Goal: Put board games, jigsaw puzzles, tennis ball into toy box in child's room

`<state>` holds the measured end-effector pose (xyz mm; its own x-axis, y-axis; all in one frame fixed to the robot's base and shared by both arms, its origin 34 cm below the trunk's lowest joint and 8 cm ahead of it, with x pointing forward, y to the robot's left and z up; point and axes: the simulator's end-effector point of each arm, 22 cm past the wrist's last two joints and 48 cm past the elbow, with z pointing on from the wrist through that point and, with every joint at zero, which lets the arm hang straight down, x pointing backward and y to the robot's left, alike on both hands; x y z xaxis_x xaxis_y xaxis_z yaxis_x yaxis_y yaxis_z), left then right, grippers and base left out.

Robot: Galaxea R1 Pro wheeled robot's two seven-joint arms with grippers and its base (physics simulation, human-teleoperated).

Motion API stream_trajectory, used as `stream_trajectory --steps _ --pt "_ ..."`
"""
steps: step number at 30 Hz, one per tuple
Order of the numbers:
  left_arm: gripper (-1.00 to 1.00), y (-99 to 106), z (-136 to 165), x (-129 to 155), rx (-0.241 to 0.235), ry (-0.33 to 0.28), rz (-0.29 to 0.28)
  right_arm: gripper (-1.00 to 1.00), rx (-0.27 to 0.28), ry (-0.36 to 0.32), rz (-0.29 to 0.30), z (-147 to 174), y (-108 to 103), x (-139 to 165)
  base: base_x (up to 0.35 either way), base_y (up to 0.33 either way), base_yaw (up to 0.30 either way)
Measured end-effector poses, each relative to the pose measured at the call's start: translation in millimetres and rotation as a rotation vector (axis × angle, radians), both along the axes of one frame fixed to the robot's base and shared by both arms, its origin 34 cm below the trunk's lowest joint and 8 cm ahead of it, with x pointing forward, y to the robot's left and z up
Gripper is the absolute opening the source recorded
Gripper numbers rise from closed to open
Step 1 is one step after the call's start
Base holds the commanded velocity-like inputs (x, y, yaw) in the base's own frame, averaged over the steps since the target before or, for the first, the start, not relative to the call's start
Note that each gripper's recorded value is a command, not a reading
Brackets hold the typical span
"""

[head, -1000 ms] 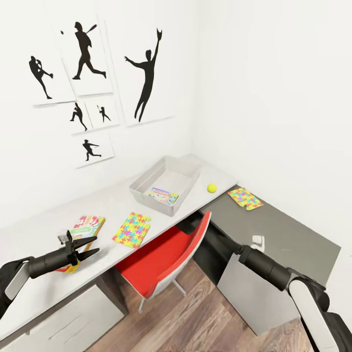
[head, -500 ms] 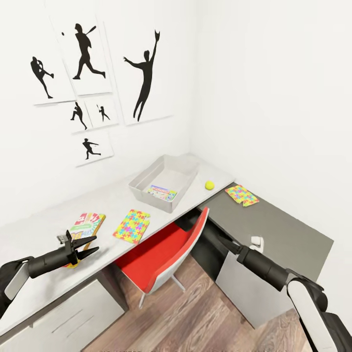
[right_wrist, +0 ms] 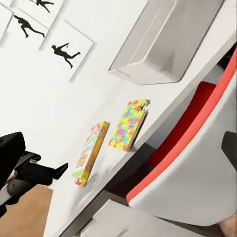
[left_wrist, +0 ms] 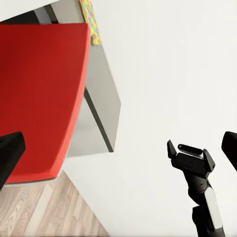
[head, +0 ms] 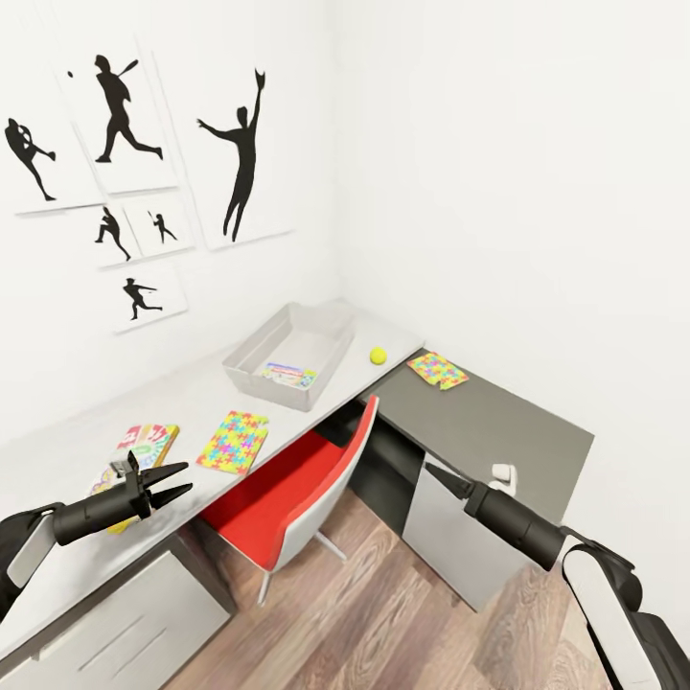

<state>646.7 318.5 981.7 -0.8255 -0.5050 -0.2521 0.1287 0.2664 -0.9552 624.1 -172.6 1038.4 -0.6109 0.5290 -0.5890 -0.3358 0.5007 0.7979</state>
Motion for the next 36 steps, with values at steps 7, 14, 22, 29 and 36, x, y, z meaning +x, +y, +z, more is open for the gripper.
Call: stream_trajectory --steps 7,14,22,29,36 --pt "1.00 1 5 0 0.001 -0.010 0.002 1.00 -0.004 -0.008 0.003 4 2 -1 -0.002 0.001 -0.192" --pt "1.00 3 11 1 0.002 -0.021 0.004 1.00 -0.063 -0.039 -0.011 3 -2 2 0.000 0.000 -0.138" --pt "1.00 3 18 1 0.003 -0.033 0.005 1.00 -0.075 -0.059 -0.014 9 -3 2 0.000 0.000 -0.114" --pt "1.00 3 23 1 0.003 -0.044 0.005 1.00 -0.076 -0.071 -0.015 14 -3 1 0.000 0.000 -0.112" --pt "1.00 3 29 1 0.004 -0.056 0.005 1.00 -0.076 -0.081 -0.015 20 -2 1 0.000 0.000 -0.112"
